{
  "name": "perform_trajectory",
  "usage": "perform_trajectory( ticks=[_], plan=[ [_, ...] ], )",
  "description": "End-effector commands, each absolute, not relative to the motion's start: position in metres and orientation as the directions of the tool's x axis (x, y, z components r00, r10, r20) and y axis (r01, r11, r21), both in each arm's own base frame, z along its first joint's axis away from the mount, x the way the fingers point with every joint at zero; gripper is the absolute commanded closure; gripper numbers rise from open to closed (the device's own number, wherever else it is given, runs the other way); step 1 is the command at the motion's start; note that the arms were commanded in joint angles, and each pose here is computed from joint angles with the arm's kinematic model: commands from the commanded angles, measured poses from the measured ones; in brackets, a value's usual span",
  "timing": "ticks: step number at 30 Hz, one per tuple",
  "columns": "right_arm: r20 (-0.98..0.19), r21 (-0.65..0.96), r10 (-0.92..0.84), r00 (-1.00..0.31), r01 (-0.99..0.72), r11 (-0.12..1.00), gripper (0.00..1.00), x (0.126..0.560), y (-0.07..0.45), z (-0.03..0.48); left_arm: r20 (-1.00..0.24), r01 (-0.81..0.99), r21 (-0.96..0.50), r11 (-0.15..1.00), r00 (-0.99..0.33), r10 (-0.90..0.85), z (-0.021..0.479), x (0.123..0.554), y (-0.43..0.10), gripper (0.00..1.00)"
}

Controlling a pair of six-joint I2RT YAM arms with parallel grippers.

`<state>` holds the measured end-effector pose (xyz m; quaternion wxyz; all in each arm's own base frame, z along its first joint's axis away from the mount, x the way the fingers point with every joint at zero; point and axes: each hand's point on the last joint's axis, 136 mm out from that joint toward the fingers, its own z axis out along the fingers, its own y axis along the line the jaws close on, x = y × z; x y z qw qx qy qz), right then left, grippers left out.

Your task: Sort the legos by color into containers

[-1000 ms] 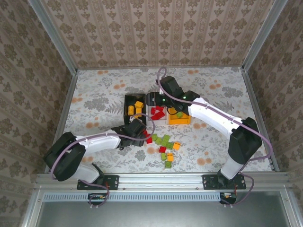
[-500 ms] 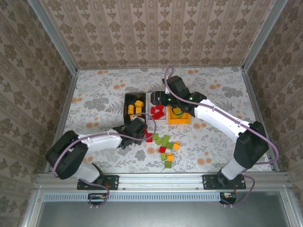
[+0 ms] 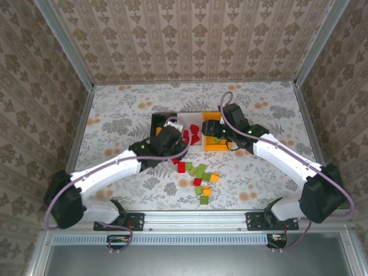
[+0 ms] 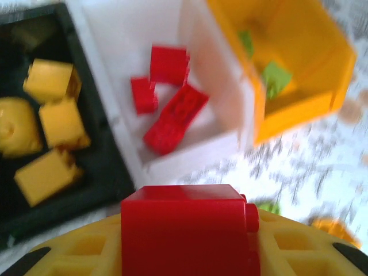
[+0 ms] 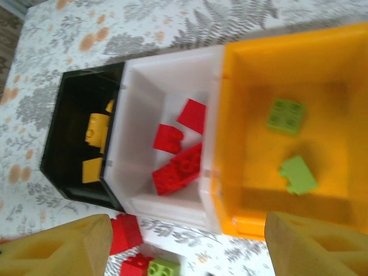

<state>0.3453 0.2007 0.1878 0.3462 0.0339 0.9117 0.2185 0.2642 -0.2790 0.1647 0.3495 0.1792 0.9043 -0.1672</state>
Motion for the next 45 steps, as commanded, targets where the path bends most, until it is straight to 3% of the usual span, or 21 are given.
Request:
perform_trajectory(
  ticks=[1,10,16,24,25,32,45],
  plan=[
    [-0.627,0.414,0.246,-0.739,-0.05,0.909,0.28,0.334,0.181,0.191,-0.685,0.475,-0.236,0.847,-0.7,0.202,0.165,0.294,-0.308,0.6],
    [-0.595,0.374,0.213,-0.775,-0.033,0.927,0.27,0.295,0.158,0.165,-0.591,0.402,-0.319,0.858,-0.792,0.151,0.12,0.357,-0.347,0.56],
    [-0.528,0.393,0.193,-0.827,-0.037,0.919,0.24,0.273,0.158,0.14,-0.578,0.379,-0.372,0.847,-0.809,0.108,0.118,0.363,-0.36,0.33],
    [-0.42,0.392,0.126,-0.899,-0.055,0.918,0.23,0.238,0.178,0.097,-0.651,0.433,-0.445,0.784,-0.758,0.049,0.178,0.336,-0.355,0.1],
    [-0.413,0.384,0.111,-0.904,-0.062,0.921,0.23,0.234,0.181,0.092,-0.664,0.446,-0.447,0.776,-0.747,0.047,0.186,0.329,-0.353,0.01],
    [-0.377,0.323,0.016,-0.926,-0.115,0.94,0.24,0.216,0.2,0.066,-0.738,0.507,-0.387,0.77,-0.671,0.072,0.214,0.269,-0.321,0.0],
    [-0.341,0.113,-0.028,-0.939,-0.071,0.991,0.3,0.211,0.173,0.035,-0.706,0.372,-0.347,0.861,-0.708,0.021,0.163,0.219,-0.236,0.0]
  ],
)
